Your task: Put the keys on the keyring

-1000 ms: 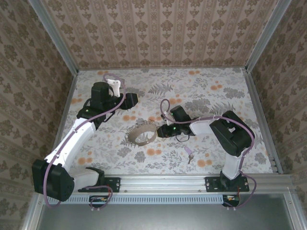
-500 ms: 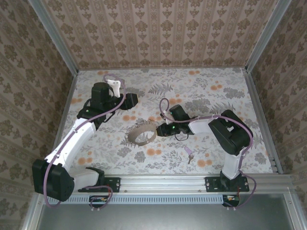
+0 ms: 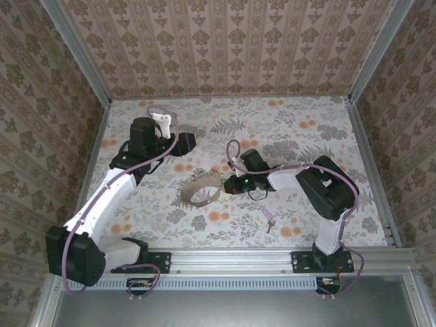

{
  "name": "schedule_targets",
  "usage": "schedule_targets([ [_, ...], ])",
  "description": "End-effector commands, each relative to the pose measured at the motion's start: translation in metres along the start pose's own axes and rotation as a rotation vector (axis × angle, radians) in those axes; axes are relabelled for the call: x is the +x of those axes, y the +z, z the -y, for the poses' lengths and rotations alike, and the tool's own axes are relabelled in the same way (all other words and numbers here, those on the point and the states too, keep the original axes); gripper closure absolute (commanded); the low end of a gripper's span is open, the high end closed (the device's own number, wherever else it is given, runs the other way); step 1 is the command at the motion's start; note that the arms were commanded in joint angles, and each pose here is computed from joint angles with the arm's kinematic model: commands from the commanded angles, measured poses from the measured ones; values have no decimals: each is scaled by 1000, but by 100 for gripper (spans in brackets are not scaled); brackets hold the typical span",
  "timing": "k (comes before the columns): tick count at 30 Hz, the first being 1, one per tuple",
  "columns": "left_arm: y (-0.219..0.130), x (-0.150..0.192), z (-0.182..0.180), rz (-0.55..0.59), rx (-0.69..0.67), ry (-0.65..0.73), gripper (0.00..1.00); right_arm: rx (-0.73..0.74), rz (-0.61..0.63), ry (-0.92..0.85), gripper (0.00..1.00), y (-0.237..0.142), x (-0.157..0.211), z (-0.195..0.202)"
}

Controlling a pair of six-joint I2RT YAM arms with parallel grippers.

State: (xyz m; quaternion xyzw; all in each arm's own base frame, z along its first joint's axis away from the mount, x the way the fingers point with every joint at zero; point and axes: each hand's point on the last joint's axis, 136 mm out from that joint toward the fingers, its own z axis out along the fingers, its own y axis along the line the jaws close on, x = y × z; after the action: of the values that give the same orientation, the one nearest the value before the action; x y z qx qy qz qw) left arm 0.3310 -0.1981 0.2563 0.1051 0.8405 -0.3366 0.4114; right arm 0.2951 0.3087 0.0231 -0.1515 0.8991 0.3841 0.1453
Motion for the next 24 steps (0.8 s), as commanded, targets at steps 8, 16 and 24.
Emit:
schedule_targets([
  [8,-7,-6,-3,36,-49,-5,32,-27,78,-98,100,-30,-27,-30],
  [16,-11,-9,22,9,48,90,32,-69,204,-209,100,-75,-66,-63],
  [24,-11,-16,53,-23,217,151,32,-114,328,-338,100,-133,-105,-105],
])
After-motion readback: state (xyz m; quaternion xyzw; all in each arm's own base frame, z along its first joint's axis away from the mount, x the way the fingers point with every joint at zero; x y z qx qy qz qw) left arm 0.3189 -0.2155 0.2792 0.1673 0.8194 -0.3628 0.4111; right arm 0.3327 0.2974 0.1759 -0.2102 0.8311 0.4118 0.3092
